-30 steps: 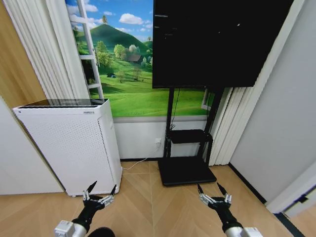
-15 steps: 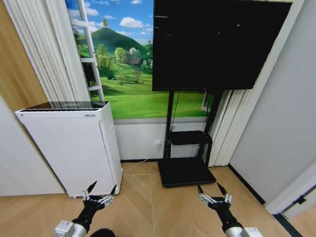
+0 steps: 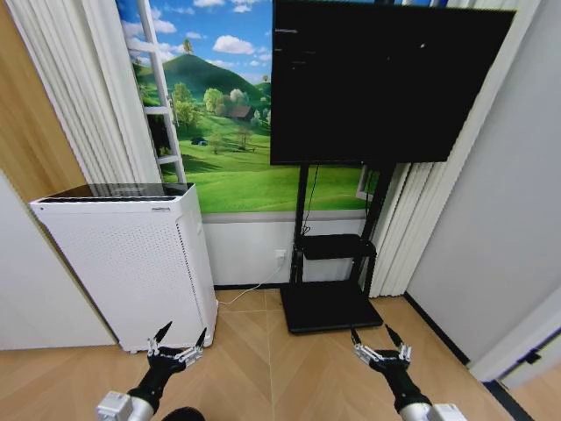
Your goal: Pick up the trash bin and place the garbage on the floor into it.
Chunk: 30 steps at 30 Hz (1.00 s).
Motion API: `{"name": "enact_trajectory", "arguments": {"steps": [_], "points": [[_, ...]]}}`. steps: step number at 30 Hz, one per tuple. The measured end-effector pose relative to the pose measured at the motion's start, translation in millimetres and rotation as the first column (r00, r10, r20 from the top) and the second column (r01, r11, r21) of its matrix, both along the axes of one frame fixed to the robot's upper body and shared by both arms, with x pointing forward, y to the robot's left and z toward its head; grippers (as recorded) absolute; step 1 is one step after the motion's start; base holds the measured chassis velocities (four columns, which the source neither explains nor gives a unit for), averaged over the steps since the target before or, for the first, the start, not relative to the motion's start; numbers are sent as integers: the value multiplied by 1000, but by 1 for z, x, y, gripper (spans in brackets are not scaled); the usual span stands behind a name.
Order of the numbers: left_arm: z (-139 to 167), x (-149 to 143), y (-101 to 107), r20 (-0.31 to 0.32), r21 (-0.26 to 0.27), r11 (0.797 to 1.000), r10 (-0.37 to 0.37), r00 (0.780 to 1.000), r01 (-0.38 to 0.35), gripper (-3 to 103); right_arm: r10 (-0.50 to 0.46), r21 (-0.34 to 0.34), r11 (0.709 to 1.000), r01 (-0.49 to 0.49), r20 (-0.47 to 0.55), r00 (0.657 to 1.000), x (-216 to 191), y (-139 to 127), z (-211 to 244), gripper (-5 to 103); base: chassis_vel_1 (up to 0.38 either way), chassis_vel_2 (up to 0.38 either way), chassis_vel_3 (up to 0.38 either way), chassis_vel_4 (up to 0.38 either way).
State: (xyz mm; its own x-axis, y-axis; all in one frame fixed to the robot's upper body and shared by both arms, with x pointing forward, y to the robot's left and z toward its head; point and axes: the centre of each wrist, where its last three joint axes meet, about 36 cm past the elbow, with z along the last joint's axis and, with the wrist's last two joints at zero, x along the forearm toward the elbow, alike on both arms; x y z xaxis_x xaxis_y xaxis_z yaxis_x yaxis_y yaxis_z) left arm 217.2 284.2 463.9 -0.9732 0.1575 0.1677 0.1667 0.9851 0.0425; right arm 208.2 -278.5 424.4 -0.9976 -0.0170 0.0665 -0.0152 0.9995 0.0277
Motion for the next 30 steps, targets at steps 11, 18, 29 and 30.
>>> {"name": "enact_trajectory", "arguments": {"steps": [11,18,29,30], "points": [[0,0,0,0,0,1000,0,1000,0,100,0,0,1000,0,0,1000,0,0,0,100,0,0,0,0],[0,0,0,0,0,1000,0,1000,0,100,0,0,1000,0,0,1000,0,0,0,100,0,0,0,0],[0,0,0,0,0,1000,0,1000,0,100,0,0,1000,0,0,1000,0,0,0,100,137,-132,-134,139],[0,0,0,0,0,1000,0,1000,0,100,0,0,1000,0,0,1000,0,0,0,100,197,-212,-185,204]]}}
